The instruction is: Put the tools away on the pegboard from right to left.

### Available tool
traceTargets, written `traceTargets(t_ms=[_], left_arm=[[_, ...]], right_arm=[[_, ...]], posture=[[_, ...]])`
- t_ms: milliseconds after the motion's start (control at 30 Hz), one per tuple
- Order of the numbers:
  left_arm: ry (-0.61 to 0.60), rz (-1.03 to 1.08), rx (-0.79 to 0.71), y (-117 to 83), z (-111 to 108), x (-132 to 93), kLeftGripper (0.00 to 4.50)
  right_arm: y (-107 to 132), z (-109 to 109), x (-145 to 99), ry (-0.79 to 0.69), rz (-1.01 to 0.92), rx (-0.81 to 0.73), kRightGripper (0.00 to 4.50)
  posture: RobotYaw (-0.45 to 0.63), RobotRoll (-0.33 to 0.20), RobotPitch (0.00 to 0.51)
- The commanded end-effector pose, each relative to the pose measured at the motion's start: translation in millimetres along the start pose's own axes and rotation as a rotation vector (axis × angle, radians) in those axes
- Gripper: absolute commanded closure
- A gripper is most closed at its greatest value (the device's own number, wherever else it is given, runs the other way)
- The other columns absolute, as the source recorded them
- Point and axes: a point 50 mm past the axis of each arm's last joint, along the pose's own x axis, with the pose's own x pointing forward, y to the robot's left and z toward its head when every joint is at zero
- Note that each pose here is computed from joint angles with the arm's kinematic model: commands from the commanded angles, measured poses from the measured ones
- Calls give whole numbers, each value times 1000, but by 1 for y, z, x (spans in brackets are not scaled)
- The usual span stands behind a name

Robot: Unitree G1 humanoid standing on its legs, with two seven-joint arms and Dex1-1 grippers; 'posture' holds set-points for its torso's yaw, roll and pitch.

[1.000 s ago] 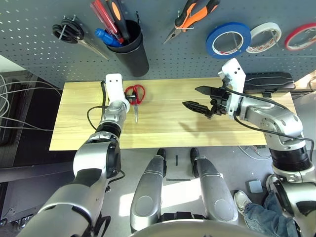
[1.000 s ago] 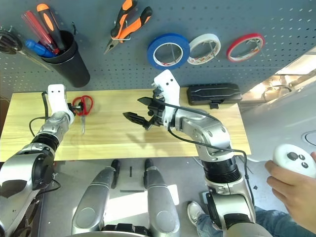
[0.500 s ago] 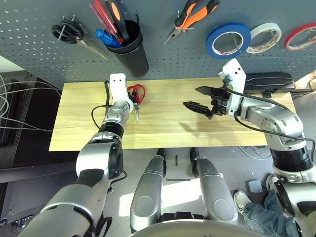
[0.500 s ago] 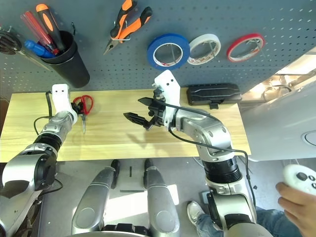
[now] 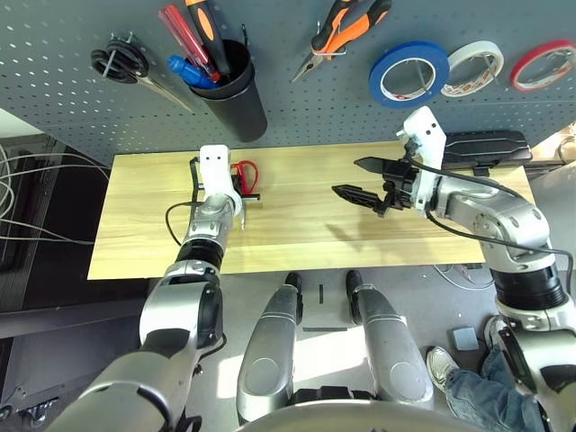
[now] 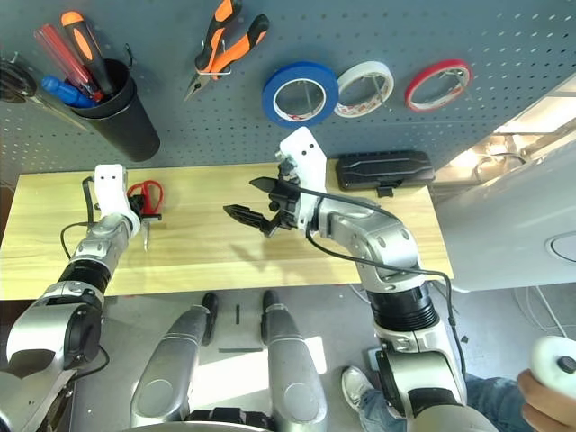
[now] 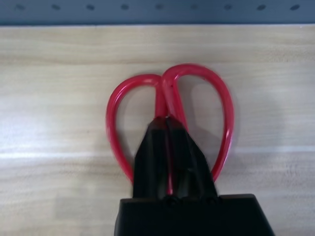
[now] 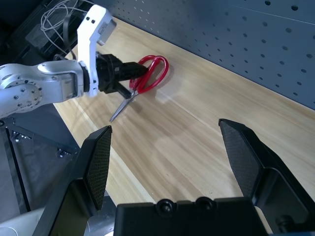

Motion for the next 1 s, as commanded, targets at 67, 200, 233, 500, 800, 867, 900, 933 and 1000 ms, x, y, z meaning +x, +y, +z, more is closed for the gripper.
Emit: traceTargets(t_ms=[67,200,233,500,800,867,900,933,1000], left_arm=[[78,16,-53,5,-17,-7,2663],[26,7,-71,7,3,-14,1411],[15,5,-75,7,8,-16,1155],[-48,29,-99,14,33,-20,16],[-12,109,-26,31,25,-13,16],[19,124,14,32,16,-8,16],[28,127,24,32,14,-7,16],[37,130,33,32,11,-5,16],[61,136,36,30,5,-2,16]], right_arm=[[2,-4,2,11,20,2,0],[2,-5,2,13,20,2,0],[2,-5,2,13,20,2,0],[2,-5,2,12,22,0,0],[1,-4,2,8,19,-1,0],[1,-3,3,4,18,-2,0],[1,-2,3,2,17,-3,0],[1,-2,3,-2,15,-4,0],[1,1,4,-15,5,-9,0]], posture=[[19,0,451],[22,0,450],[23,0,450],[22,0,447],[19,0,444],[15,0,447],[15,0,447],[11,0,450],[7,0,454]])
